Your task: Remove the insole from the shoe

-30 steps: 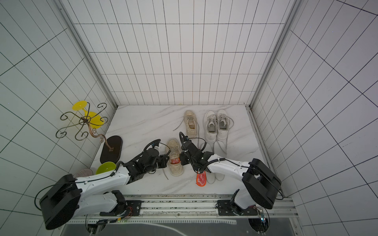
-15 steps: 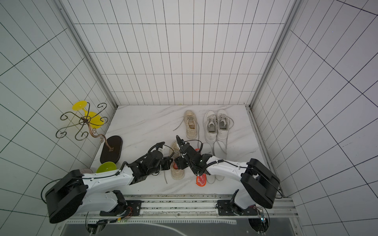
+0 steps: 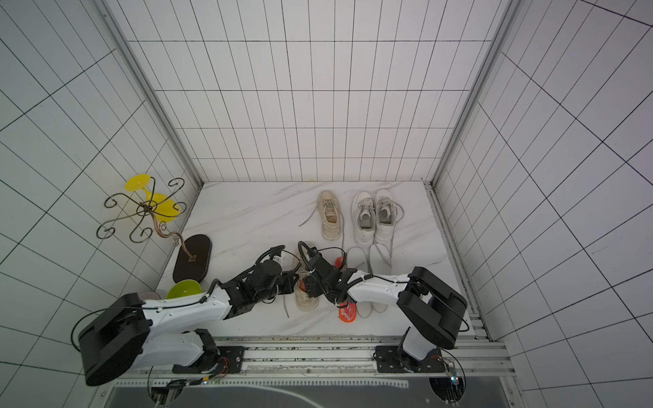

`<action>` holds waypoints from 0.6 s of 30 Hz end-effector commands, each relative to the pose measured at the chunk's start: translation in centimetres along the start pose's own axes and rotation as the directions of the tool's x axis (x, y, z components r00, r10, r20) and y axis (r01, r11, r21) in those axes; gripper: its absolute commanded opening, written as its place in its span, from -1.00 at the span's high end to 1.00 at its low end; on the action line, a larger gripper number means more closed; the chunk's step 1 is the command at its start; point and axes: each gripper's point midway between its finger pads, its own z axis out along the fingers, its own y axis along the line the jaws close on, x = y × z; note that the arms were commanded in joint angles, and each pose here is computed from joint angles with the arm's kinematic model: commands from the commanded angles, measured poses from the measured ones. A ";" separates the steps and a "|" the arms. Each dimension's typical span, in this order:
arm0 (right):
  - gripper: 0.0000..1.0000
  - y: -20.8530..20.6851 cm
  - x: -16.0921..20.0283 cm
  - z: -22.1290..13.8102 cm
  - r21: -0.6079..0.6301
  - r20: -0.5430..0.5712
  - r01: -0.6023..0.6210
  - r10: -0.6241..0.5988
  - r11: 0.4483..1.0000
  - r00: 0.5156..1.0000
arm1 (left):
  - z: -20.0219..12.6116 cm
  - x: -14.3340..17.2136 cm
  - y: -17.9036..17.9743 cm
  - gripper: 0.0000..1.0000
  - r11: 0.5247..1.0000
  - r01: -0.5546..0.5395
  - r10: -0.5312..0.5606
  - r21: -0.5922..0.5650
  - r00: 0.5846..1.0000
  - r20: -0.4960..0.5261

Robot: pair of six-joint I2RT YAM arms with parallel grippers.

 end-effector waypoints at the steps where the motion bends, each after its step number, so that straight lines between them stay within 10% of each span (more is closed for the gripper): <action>1: -0.44 -2.6 -0.8 0.3 0.161 0.029 -0.001 -0.004 0.987 1.000 | -0.2 -0.7 -1.7 0.98 0.999 -0.003 0.002 0.055 1.000 0.023; 18: -0.38 -1.5 -7.0 -2.5 0.116 0.217 -0.064 0.038 0.991 0.975 | 0.2 -1.3 -1.5 0.23 0.997 -0.076 0.076 -0.006 0.997 0.017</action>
